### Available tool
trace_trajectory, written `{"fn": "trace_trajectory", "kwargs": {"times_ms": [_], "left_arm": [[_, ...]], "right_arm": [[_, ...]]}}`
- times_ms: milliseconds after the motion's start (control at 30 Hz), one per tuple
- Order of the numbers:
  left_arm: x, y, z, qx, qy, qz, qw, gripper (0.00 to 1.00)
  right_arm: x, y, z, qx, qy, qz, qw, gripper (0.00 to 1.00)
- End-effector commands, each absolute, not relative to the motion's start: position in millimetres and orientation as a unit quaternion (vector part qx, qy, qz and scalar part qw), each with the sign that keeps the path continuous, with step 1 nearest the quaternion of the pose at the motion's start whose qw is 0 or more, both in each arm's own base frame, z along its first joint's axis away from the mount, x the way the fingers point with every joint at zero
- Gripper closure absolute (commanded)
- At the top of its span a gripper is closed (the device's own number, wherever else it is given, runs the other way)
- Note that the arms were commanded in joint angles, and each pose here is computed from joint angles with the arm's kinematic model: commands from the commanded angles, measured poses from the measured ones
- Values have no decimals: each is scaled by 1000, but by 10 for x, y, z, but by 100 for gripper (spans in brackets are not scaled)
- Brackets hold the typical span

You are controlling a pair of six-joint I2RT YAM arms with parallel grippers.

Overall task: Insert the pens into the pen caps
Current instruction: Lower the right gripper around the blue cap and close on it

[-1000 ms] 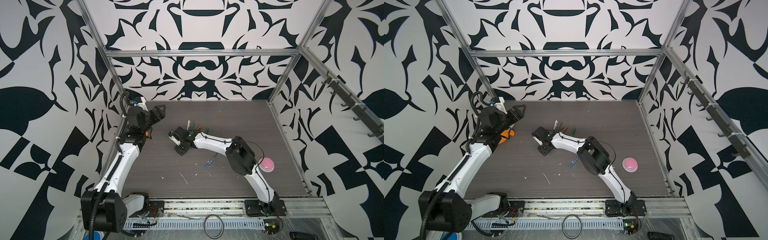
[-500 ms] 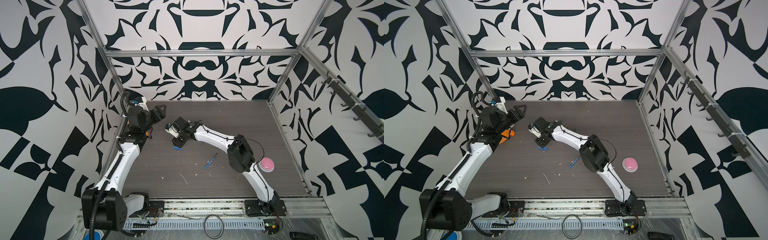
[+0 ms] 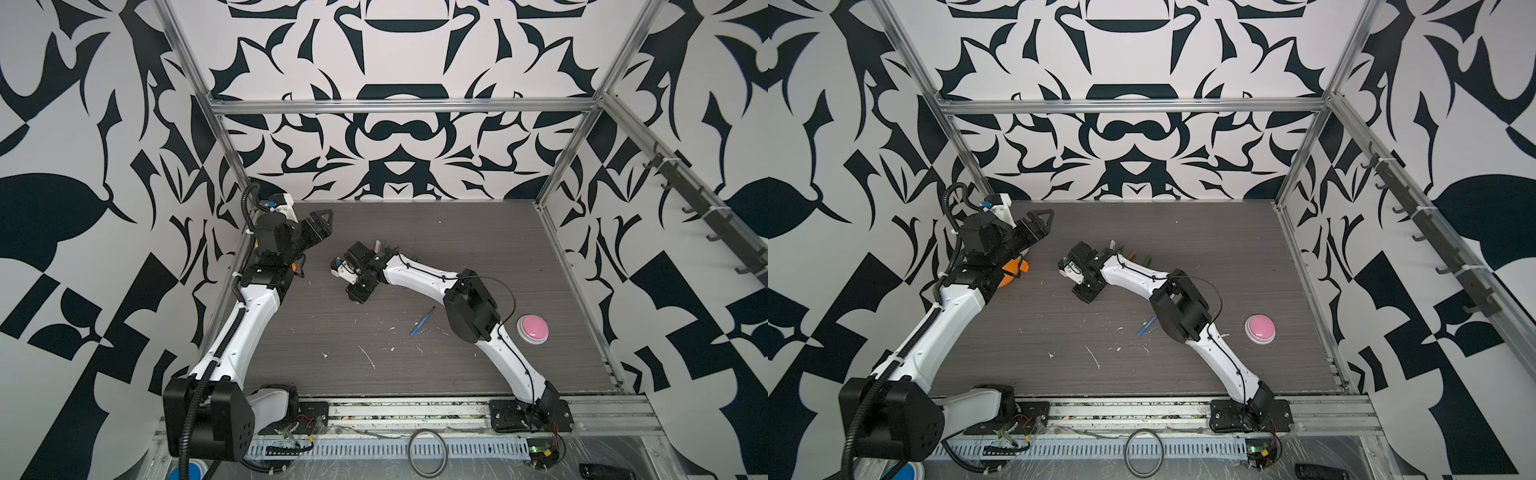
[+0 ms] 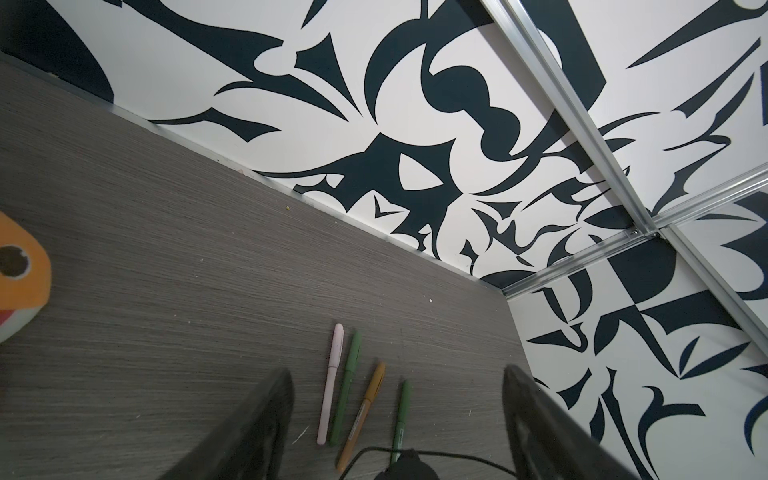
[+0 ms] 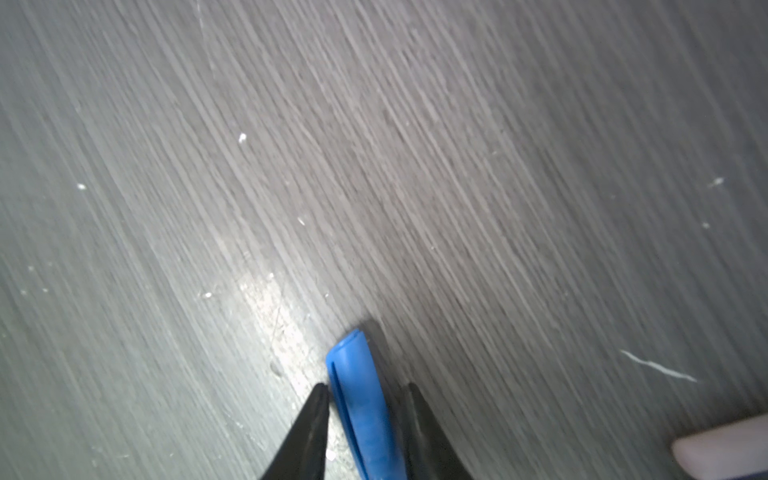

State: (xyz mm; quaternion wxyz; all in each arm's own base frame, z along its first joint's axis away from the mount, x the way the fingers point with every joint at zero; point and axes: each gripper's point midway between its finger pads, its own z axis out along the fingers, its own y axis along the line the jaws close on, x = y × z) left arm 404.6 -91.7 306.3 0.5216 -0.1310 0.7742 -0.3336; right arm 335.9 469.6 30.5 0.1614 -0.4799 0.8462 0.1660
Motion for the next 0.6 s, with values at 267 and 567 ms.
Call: {"fn": "trace_trajectory", "kwargs": {"times_ms": [267, 567], "left_arm": [[4058, -913, 3094, -129, 768, -340, 527, 19], [4052, -924, 3096, -127, 767, -342, 527, 18]], "right_arm": [[3417, 4588, 772, -411, 866, 177, 226, 75], [3479, 4609, 800, -384, 870, 185, 249, 74]]}}
